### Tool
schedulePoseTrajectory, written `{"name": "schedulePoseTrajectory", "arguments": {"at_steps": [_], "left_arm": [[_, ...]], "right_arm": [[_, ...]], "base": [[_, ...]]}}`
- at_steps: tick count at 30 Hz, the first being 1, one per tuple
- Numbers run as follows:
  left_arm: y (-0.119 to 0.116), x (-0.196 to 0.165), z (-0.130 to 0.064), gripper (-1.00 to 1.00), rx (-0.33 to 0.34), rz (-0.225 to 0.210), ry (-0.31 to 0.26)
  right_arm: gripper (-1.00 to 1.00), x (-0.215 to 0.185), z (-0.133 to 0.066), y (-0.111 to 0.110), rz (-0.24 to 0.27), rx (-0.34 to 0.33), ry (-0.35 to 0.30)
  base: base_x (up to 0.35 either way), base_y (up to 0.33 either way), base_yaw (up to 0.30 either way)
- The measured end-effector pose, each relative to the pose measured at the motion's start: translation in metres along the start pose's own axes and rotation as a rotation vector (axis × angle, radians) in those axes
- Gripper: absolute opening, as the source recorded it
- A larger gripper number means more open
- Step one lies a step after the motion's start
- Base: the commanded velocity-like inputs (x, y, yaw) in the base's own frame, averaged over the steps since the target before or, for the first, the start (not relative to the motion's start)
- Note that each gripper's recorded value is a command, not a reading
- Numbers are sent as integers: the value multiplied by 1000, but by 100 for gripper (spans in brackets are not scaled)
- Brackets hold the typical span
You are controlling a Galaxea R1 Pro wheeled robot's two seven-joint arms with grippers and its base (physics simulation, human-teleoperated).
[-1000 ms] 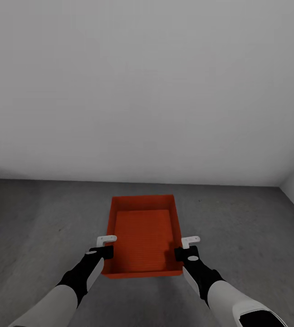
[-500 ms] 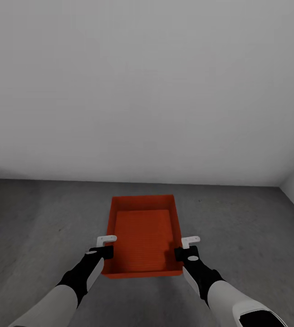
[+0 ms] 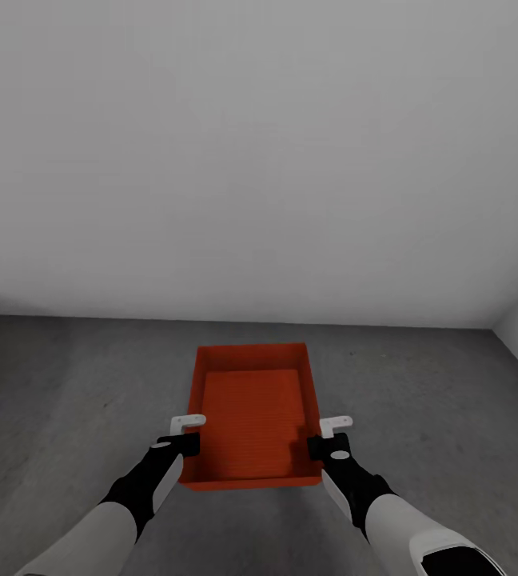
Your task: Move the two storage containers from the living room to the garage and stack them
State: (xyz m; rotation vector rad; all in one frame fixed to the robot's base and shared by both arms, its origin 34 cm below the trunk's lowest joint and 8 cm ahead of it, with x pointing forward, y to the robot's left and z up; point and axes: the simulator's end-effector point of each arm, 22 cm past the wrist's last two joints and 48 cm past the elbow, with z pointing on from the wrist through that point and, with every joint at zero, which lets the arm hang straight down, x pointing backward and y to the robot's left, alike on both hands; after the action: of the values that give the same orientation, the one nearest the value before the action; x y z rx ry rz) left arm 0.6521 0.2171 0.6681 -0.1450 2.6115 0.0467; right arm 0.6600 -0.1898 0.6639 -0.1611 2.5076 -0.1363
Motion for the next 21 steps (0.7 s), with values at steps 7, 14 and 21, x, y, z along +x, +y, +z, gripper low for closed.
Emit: {"name": "schedulePoseTrajectory", "arguments": {"at_steps": [7,14,21], "left_arm": [[0,0,0,-100,0,-1,0],[0,-1,0,-100,0,1,-1],[0,0,0,-100,0,1,0]], "right_arm": [[-100,0,0,0,-1,1,0],[-100,0,0,0,1,1,0],[-100,0,0,0,0,0,0]], "base": [[36,0,0],[178,0,0],[22,0,0]]}}
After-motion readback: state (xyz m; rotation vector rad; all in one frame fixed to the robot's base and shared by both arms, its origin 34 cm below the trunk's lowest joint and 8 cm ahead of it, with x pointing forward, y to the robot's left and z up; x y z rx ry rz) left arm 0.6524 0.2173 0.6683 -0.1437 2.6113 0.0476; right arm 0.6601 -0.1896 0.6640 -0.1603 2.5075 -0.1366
